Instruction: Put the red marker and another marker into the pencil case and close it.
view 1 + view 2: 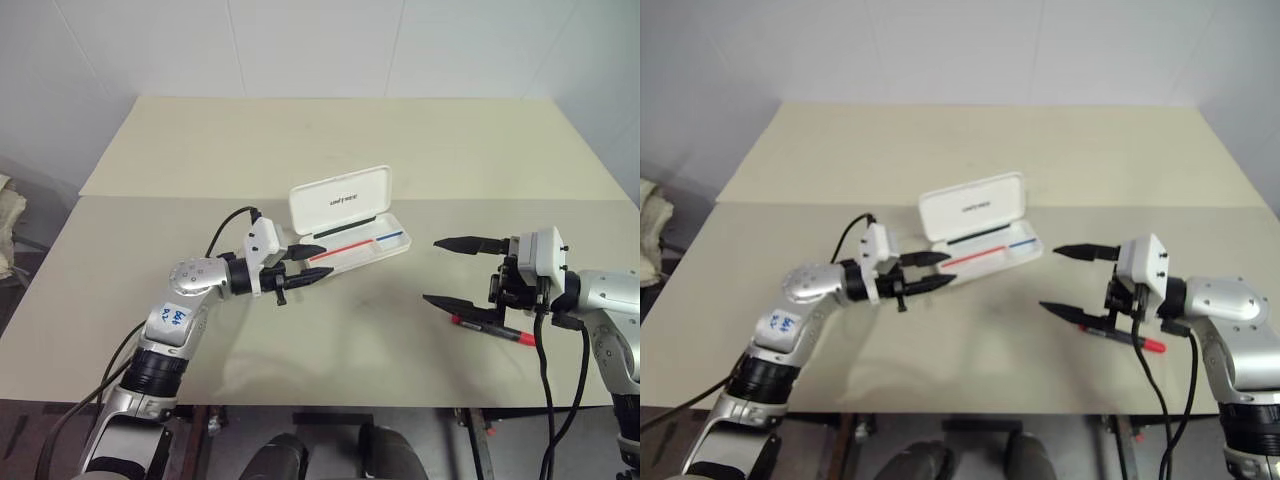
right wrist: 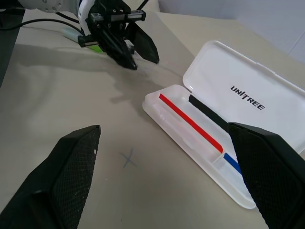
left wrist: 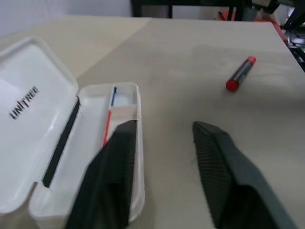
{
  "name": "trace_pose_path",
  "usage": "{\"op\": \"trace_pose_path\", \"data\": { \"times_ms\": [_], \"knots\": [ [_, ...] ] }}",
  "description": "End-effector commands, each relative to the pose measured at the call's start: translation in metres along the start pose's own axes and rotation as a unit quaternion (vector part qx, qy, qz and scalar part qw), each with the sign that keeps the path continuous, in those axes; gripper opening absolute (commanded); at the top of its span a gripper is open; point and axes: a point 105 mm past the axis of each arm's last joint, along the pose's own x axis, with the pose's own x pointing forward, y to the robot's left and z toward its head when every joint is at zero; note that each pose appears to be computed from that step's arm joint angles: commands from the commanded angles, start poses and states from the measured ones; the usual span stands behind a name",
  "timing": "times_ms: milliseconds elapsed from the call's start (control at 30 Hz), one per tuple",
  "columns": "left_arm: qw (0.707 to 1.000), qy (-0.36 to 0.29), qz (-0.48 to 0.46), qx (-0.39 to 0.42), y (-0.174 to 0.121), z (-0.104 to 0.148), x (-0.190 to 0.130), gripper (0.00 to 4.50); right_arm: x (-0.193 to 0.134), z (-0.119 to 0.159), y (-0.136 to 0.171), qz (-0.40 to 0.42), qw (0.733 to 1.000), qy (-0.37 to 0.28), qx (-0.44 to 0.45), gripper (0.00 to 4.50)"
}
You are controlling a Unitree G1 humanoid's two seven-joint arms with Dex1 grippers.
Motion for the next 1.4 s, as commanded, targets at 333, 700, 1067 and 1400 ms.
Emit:
{"op": "trace_pose_path", "data": {
  "times_ms": [333, 700, 1067, 1400],
  "knots": [
    [0.997, 0.068, 0.003, 0.042, 0.008, -0.007, 0.024, 3.06, -0.004, 0.013, 0.005, -0.002, 1.0, -0.004, -0.015, 4.5],
    [0.993, 0.116, -0.005, 0.009, 0.008, -0.025, 0.031, 3.06, 0.0, 0.019, 0.006, -0.005, 1.0, -0.011, -0.025, 4.5],
    [0.986, 0.16, -0.038, -0.009, 0.009, -0.038, 0.041, 2.89, -0.002, 0.023, 0.003, -0.005, 0.999, -0.006, -0.035, 4.5],
    [0.976, 0.203, -0.081, -0.002, 0.005, -0.041, 0.05, 0.02, 0.0, 0.032, 0.0, -0.007, 0.999, -0.01, -0.053, 4.5]
  ]
}}
